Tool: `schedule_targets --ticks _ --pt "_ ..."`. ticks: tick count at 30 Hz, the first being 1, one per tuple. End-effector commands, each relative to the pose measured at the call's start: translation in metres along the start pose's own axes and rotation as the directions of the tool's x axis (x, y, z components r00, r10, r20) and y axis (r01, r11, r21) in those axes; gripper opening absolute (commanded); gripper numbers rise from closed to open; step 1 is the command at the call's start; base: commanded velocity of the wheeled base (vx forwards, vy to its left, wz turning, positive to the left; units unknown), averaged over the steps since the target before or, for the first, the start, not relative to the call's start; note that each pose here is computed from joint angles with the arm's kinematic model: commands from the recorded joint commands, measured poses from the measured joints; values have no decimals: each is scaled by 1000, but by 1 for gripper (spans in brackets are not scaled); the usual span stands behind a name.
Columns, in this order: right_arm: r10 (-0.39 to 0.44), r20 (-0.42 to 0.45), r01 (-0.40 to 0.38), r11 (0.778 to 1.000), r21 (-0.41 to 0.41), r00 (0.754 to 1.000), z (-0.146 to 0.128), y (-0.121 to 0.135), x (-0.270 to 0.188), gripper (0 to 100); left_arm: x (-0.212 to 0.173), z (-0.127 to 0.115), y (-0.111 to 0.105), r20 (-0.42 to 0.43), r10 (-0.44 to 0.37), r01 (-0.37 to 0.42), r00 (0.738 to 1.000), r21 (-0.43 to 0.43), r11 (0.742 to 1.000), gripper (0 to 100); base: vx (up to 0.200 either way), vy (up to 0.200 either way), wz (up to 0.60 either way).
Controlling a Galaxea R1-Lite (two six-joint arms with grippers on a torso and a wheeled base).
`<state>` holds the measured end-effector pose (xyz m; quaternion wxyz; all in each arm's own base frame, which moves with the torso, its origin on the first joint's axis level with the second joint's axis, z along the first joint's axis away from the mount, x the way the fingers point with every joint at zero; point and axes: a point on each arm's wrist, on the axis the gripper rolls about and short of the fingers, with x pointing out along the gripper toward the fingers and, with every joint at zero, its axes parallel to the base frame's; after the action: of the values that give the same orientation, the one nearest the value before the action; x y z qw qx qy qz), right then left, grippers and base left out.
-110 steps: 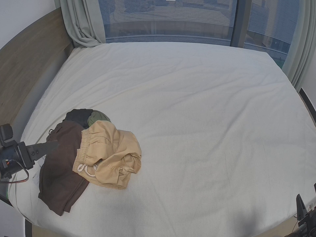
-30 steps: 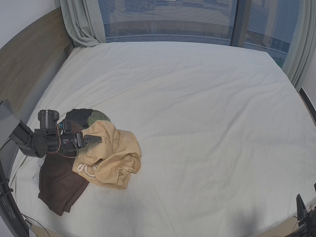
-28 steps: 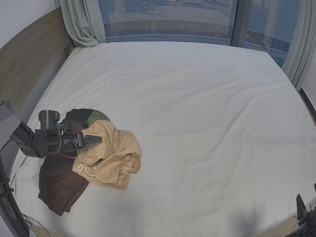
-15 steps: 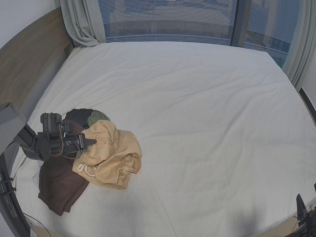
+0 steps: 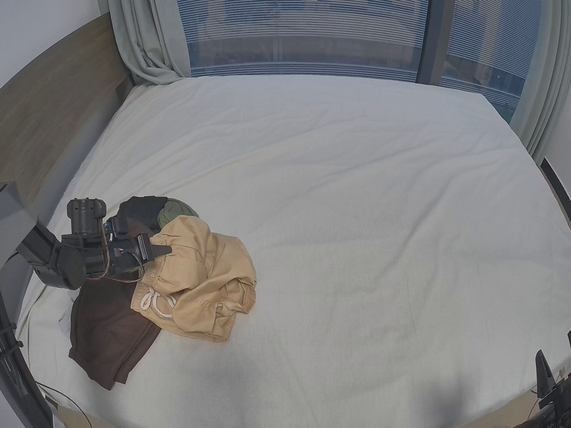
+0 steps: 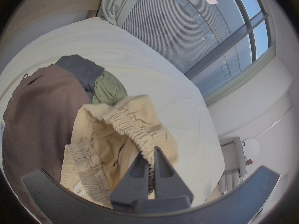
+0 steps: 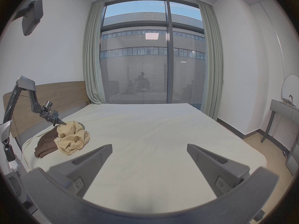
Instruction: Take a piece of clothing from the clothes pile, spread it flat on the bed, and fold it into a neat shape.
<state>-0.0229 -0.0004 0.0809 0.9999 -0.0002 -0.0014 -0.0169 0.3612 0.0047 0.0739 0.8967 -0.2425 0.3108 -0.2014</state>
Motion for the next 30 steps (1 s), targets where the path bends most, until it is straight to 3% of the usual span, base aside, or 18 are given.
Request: schedule_targets --ticks 1,9,19,26,30 --pt "0 -3 0 1000 -1 1000 -5 0 0 100 -15 19 -18 81 -34 31 996 27 999 0 0 0 0" --pt "0 -3 0 1000 0 1000 -5 0 0 100 -28 26 -42 120 -73 76 990 -15 997 0 0 0 0" --pt "0 -3 0 1000 2 1000 -5 0 0 100 -47 14 -72 119 -123 136 985 -110 985 0 0 0 0" --pt "0 -3 0 1000 3 1000 -5 0 0 100 -61 14 -81 138 -150 178 979 -214 961 0 0 0 0" --pt "-1 -3 1 1000 3 1000 -5 0 0 100 -69 11 -100 130 -212 243 969 -306 921 0 0 0 0"
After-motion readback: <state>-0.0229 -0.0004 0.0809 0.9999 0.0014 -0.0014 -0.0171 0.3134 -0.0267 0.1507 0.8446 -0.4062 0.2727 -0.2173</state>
